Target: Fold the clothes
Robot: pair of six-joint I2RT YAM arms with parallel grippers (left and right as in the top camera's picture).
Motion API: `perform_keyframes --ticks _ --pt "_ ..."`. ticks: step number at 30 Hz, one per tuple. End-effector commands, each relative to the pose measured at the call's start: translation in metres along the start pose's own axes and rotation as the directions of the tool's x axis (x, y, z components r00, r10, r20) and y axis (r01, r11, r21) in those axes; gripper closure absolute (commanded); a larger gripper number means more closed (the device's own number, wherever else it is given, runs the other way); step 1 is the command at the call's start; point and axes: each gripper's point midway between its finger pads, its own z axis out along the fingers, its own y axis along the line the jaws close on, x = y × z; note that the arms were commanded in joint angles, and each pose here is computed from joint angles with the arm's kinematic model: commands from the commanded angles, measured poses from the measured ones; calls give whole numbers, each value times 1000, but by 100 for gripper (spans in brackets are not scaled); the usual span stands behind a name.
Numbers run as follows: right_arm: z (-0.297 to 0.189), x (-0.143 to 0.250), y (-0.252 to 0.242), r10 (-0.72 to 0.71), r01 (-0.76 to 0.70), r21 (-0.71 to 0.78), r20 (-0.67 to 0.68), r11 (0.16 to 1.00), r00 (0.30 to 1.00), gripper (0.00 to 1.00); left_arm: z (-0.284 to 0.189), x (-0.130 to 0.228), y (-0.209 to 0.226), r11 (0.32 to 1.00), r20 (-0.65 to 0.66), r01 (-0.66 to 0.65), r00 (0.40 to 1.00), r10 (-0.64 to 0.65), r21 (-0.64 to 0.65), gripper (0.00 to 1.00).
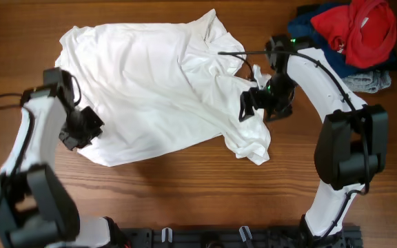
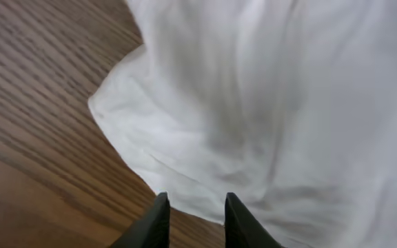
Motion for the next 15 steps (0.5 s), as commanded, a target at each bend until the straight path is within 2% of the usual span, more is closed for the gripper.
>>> perform_keyframes --ticks 1,3,5,6,7,10,12,13,15 --pt "-12 -9 7 -39 40 -5 59 999 998 13 -4 4 19 995 73 94 993 -96 37 68" --pt "-12 -10 7 -41 41 -5 63 999 997 13 1 3 34 991 98 129 987 -130 16 54" --pt "-12 -10 9 -42 43 -15 67 999 997 13 6 -2 49 986 118 169 979 -166 -10 24" --pt "-12 -14 12 -47 49 -28 80 998 996 13 9 -8 56 981 142 195 971 -192 -4 15" --pt "-13 -16 15 -51 55 -44 92 998 995 13 11 -15 59 977 164 214 963 -213 11 11" --pt "-14 -25 23 -63 75 -88 130 993 989 13 11 -34 65 967 218 250 943 -253 43 3" --pt "-15 -29 25 -68 83 -97 148 992 987 13 9 -45 67 963 248 261 930 -271 69 2" --pt "-15 -31 25 -71 86 -96 154 992 985 13 10 -48 64 961 254 260 928 -274 89 5" --pt "-16 -33 25 -73 89 -96 161 991 984 13 14 -52 51 957 233 241 933 -274 158 17"
